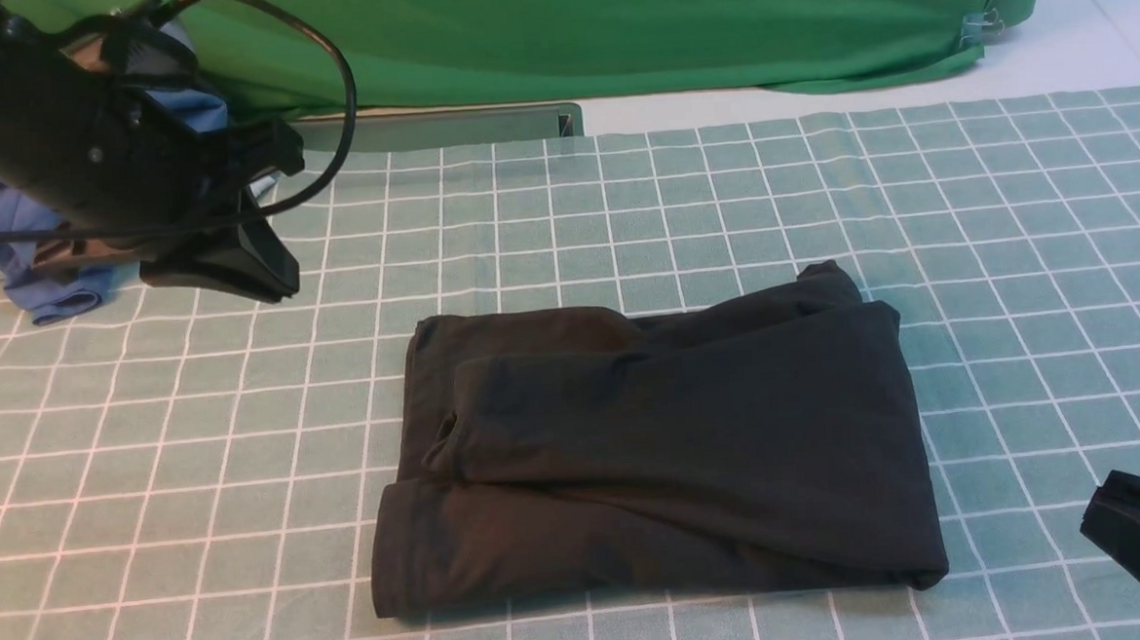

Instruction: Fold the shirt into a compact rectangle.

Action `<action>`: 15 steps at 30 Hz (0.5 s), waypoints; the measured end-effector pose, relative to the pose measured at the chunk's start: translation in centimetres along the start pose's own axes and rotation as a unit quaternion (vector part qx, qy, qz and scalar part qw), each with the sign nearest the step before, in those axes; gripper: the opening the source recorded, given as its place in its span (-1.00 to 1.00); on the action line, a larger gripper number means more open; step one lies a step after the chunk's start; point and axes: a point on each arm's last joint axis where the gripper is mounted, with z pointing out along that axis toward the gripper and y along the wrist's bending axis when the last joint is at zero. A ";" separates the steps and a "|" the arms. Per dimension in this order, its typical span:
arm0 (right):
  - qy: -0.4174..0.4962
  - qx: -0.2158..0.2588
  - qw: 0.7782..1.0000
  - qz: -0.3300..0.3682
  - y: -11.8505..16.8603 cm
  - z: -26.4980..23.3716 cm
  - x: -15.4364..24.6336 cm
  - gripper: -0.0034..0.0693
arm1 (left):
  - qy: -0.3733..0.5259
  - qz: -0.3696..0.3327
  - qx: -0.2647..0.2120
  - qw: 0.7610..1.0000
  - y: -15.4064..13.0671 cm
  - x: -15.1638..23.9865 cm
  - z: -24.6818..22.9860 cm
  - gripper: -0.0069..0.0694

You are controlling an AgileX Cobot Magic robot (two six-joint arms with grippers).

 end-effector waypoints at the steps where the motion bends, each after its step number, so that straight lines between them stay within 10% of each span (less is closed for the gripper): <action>1: 0.002 0.001 1.000 0.000 0.0 -0.1 0.0 -0.68 | -0.001 0.000 0.000 1.000 0.0 0.0 0.0 -0.78; 15: 0.084 0.254 0.962 -0.049 -3.5 -2.2 6.6 -0.56 | -0.027 -0.010 -0.018 0.999 0.3 -0.5 0.0 -0.78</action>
